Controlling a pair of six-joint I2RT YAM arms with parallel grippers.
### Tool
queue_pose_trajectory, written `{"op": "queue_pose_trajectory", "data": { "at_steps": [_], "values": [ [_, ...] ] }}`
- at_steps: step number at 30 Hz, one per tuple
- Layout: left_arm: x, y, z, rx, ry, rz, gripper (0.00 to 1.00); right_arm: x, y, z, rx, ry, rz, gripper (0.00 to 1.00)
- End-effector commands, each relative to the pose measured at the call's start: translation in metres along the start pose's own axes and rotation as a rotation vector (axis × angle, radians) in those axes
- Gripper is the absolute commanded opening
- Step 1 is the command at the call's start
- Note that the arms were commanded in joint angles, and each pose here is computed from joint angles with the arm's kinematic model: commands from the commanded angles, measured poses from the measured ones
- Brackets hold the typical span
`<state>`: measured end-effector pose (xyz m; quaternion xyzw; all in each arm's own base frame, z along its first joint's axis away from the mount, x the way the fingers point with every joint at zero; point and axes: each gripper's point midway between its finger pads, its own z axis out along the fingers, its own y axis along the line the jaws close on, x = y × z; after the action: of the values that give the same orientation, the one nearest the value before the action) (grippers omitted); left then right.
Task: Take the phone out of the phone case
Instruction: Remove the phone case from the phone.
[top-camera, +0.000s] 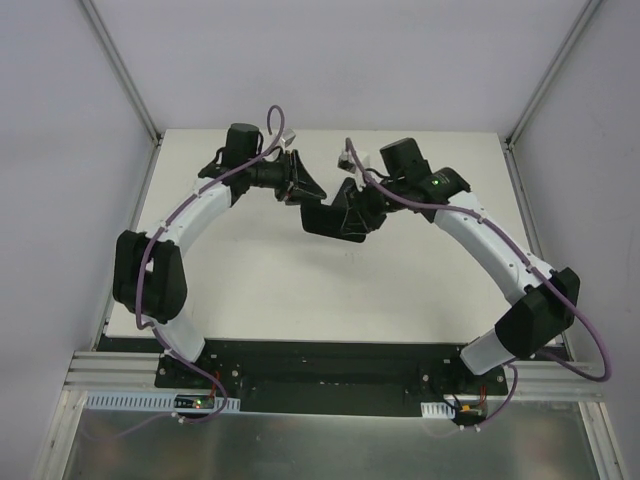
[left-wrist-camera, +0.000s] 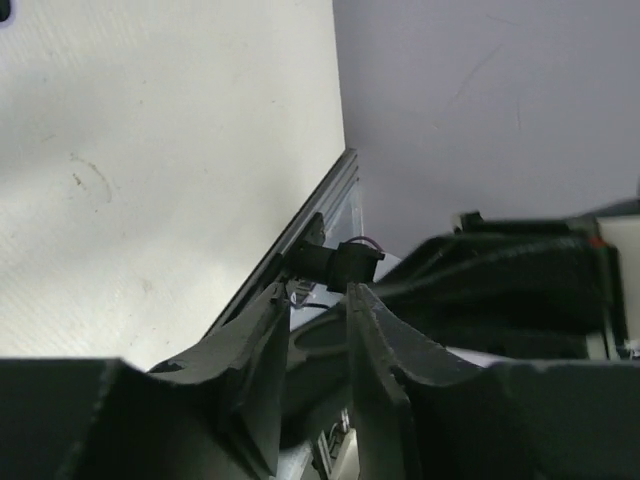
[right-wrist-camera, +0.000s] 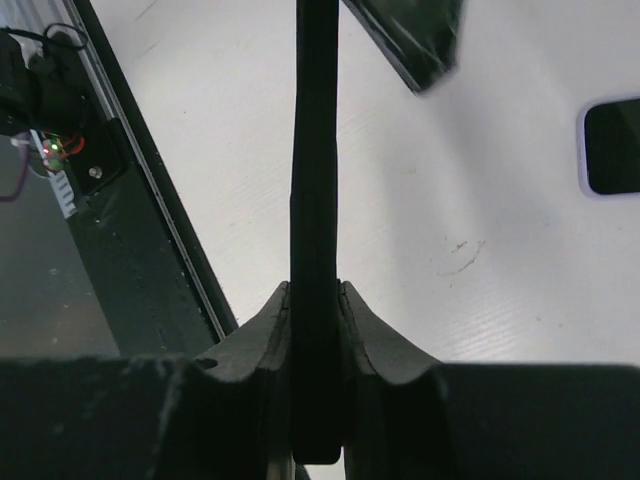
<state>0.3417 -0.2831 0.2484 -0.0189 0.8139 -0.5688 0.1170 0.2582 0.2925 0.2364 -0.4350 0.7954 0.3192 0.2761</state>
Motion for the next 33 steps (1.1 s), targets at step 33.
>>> {"op": "queue_pose_trajectory", "data": {
  "at_steps": [33],
  "values": [
    [0.083,-0.086,-0.068,0.491,0.241,0.789,0.49,-0.064,0.024,-0.093,-0.523,-0.438,0.258,0.00]
  ]
}}
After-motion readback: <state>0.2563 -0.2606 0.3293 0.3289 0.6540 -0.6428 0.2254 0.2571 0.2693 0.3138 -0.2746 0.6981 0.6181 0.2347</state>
